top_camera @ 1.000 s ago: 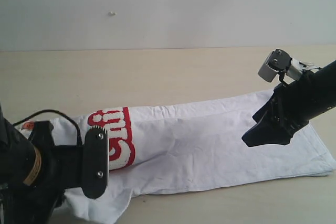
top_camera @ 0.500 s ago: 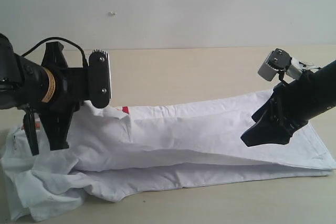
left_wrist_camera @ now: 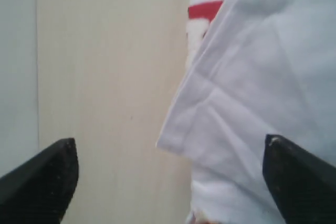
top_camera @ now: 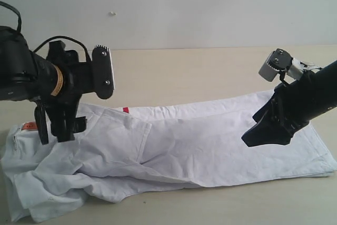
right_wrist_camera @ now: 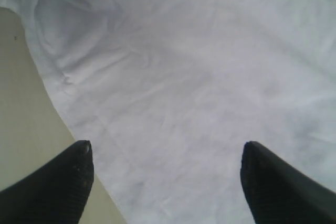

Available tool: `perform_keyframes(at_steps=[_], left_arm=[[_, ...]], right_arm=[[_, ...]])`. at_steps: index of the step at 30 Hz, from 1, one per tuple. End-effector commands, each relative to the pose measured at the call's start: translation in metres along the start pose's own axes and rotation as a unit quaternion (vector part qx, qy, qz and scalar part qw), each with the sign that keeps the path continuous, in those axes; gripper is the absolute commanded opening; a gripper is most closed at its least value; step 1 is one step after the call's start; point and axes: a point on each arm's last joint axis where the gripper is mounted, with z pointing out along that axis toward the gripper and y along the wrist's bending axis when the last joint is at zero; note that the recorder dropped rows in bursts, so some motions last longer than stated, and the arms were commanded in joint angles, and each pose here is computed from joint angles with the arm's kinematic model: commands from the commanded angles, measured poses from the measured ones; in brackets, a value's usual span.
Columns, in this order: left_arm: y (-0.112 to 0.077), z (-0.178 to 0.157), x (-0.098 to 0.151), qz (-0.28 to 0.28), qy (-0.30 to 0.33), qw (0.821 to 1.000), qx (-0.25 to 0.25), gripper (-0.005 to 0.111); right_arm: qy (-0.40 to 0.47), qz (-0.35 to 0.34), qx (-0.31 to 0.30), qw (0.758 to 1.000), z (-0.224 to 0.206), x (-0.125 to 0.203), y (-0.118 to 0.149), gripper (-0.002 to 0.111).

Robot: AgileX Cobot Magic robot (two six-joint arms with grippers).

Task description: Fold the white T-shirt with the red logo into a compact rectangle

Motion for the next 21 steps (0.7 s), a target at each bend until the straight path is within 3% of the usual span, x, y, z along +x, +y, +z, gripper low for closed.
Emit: perform_keyframes(at_steps=[1, 4, 7, 10, 14, 17, 21], left_arm=[[0.010, -0.012, 0.014, -0.037, 0.104, 0.994, -0.005, 0.091], [0.006, -0.025, 0.022, -0.086, 0.136, 0.987, 0.029, 0.091], [-0.008, -0.042, 0.020, -0.106, 0.119, 0.983, 0.096, 0.091], [-0.026, -0.058, 0.015, -0.097, 0.094, 0.981, 0.141, 0.091], [-0.059, -0.071, 0.005, -0.039, 0.088, 0.982, 0.164, 0.088], [-0.088, -0.076, -0.001, 0.014, 0.089, 0.980, 0.180, 0.076], [-0.116, -0.079, -0.003, 0.069, 0.084, 0.975, 0.193, 0.049]], right_arm=[[-0.006, -0.002, 0.002, 1.000, -0.001, -0.002, -0.001, 0.074], [-0.006, -0.002, 0.002, 1.000, -0.001, -0.002, -0.001, 0.074], [-0.006, -0.002, 0.003, 1.000, -0.001, -0.002, -0.002, 0.074], [-0.009, 0.000, 0.003, 1.000, -0.001, -0.002, -0.002, 0.074], [-0.009, 0.000, 0.002, 1.000, -0.001, -0.002, -0.001, 0.074], [-0.013, 0.003, 0.000, 1.000, -0.001, -0.003, -0.001, 0.074], [-0.019, 0.007, -0.008, 1.000, -0.001, -0.004, 0.001, 0.074]])
